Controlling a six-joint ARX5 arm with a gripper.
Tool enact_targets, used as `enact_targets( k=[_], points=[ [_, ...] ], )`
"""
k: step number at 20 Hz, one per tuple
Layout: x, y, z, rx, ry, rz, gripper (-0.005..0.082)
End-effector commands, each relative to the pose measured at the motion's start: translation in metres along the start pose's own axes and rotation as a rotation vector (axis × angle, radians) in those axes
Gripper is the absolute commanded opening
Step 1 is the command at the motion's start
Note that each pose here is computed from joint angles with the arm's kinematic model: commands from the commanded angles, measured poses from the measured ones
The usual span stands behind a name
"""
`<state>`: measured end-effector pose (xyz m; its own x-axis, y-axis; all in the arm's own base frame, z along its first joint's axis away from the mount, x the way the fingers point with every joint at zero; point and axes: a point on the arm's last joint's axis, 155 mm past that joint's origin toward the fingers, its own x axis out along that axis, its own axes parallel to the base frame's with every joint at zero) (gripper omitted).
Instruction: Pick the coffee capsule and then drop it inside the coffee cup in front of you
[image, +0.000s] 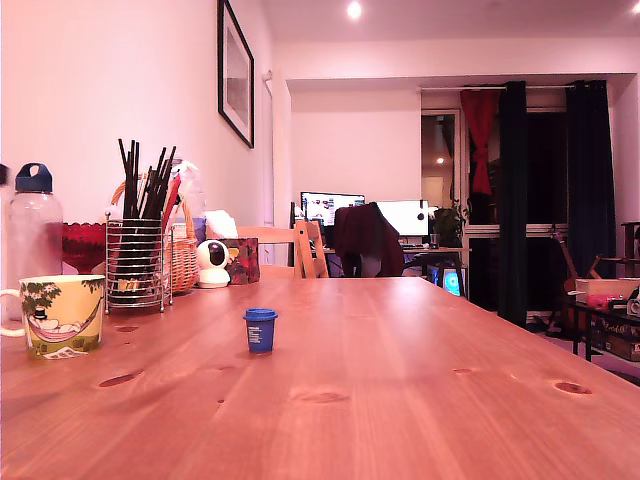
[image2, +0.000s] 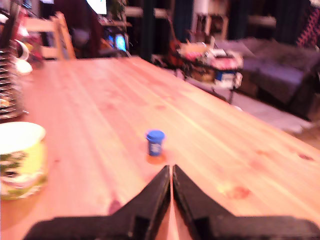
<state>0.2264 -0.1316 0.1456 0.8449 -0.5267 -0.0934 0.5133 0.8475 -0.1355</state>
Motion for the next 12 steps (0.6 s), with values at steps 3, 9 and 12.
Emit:
enact_targets(
  k=[3,9,12],
  points=[
    [0.007,-0.002,-0.005,0.048,0.016,-0.008,0.0274],
    [0.019,0.002,-0.015,0.053,0.058,0.003,0.0637],
    [0.025,0.004,-0.017,0.057,0.061,0.01,0.0637]
  ],
)
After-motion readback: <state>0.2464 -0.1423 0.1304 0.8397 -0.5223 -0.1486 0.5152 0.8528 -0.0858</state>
